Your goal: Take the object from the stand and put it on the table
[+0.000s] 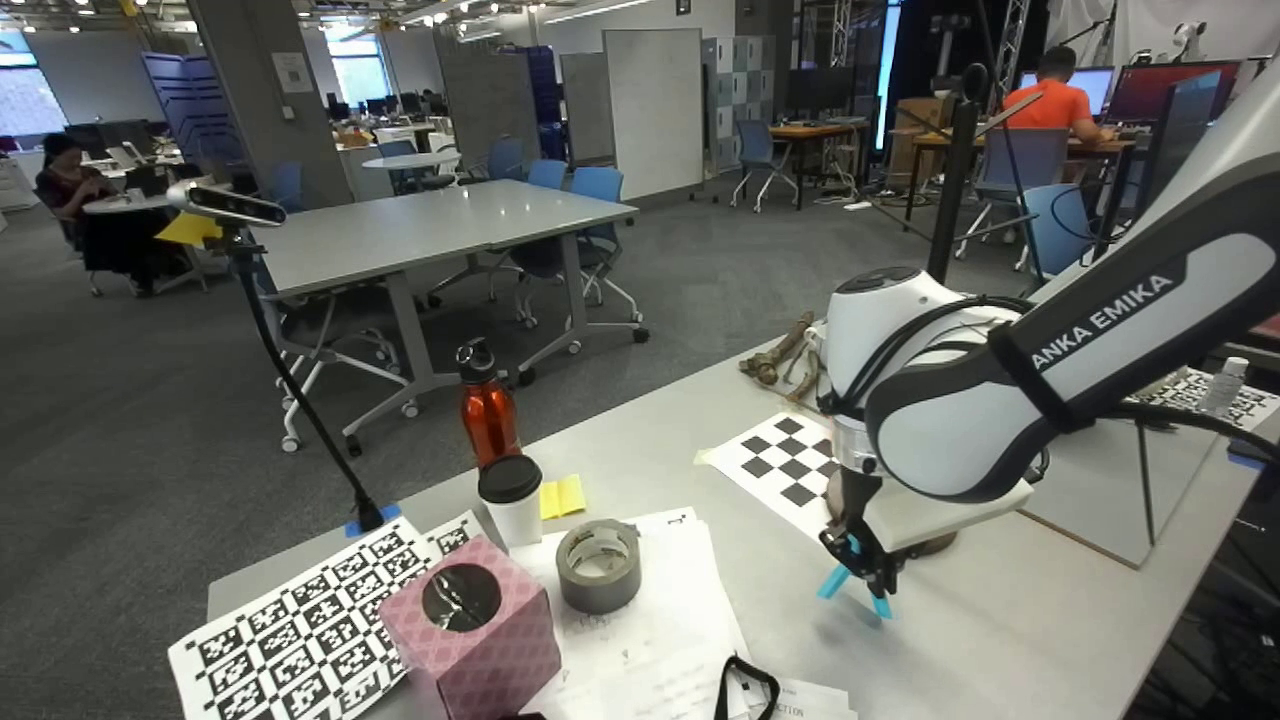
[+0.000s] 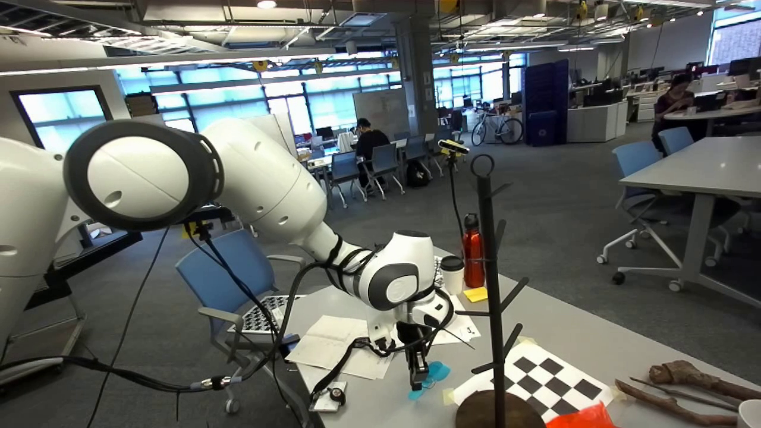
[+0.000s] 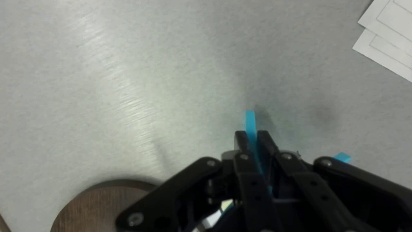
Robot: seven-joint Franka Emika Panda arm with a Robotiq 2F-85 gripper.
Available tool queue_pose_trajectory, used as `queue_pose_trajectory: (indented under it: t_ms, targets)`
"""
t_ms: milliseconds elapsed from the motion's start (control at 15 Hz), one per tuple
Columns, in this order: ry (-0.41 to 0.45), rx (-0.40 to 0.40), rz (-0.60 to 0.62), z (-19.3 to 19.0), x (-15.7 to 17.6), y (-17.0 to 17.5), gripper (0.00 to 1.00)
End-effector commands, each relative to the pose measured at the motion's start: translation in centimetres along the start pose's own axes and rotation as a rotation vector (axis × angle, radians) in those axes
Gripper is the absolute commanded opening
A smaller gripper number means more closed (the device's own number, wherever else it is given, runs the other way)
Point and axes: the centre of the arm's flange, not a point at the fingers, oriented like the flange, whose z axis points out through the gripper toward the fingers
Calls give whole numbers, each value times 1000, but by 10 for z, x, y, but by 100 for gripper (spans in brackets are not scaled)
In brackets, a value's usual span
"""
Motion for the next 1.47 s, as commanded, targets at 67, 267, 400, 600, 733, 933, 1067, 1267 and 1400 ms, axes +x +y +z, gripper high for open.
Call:
queue_pose_trajectory:
  t_ms: [67,267,400,600,733,933,1067,1267,1400]
  targets:
    - [15,-14,-6,7,15,-13,38]
    - [15,-14,-11,8,13,-17,60]
    - [12,-14,-11,8,11,-18,76]
    - [11,-18,-8,6,7,-15,97]
    - [7,-21,-3,2,3,-9,100]
    - [9,-17,1,-7,-1,1,100]
    - [15,-13,1,-17,-4,7,100]
    - [24,-3,2,-33,-11,17,100]
    - [29,1,4,-43,-15,22,100]
